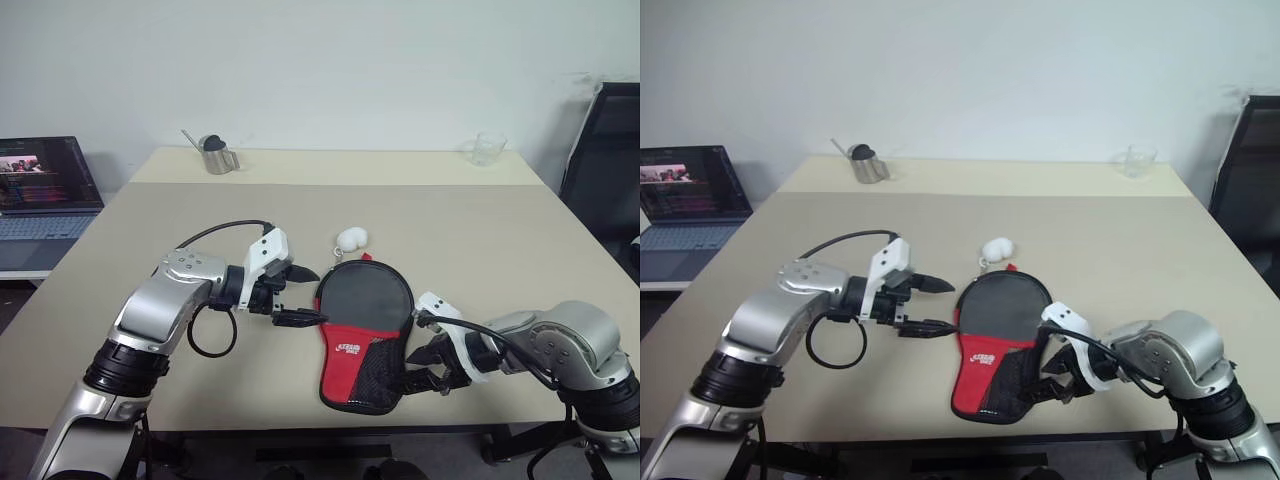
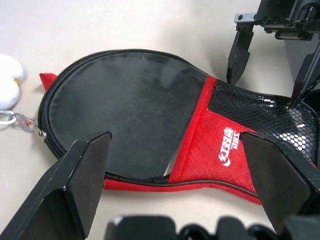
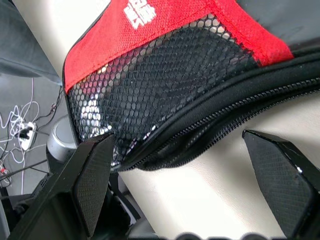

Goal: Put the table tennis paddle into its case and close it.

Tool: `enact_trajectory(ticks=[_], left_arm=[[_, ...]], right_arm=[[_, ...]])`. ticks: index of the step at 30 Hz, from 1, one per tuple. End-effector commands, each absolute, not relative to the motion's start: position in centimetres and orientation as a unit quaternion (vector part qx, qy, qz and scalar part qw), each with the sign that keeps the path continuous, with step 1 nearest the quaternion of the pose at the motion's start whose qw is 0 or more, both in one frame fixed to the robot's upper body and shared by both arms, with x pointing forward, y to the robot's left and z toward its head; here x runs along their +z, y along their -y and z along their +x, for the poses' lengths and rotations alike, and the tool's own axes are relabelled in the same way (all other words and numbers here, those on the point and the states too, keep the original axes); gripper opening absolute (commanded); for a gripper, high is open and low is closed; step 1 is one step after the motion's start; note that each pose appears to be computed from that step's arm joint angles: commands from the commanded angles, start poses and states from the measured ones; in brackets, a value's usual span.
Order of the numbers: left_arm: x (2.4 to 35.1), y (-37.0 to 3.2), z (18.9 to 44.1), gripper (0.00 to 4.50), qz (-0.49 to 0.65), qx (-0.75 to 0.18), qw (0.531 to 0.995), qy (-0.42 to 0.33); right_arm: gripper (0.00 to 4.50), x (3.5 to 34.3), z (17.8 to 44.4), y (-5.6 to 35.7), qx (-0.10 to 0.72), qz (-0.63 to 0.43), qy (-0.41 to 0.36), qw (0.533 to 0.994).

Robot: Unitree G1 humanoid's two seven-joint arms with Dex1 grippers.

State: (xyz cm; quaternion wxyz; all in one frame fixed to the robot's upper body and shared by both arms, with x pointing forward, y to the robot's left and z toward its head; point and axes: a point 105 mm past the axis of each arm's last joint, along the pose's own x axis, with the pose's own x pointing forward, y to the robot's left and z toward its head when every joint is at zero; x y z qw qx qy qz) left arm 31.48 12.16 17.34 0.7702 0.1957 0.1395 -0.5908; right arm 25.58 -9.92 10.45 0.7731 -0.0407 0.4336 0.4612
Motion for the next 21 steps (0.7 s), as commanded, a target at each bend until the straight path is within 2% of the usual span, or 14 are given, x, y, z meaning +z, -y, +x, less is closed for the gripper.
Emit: enact_trajectory(ticks=[1,12,21], left_arm=[[18.5,-11.8,31.0,4.5,0.209,-0.594,0.768,-0.116],[18.2,-12.6,31.6,4.5,0.214,-0.573,0.782,-0.123],[18.3,-12.5,31.9,4.5,0.216,-0.573,0.782,-0.12]], right_arm=[[3.84,10.4,25.6,9.3,0.465,-0.047,-0.436,0.769],[0.1,10.9,26.1,9.1,0.461,-0.063,-0.434,0.772],[0.03,11.5,23.2,9.1,0.525,-0.091,-0.44,0.722]])
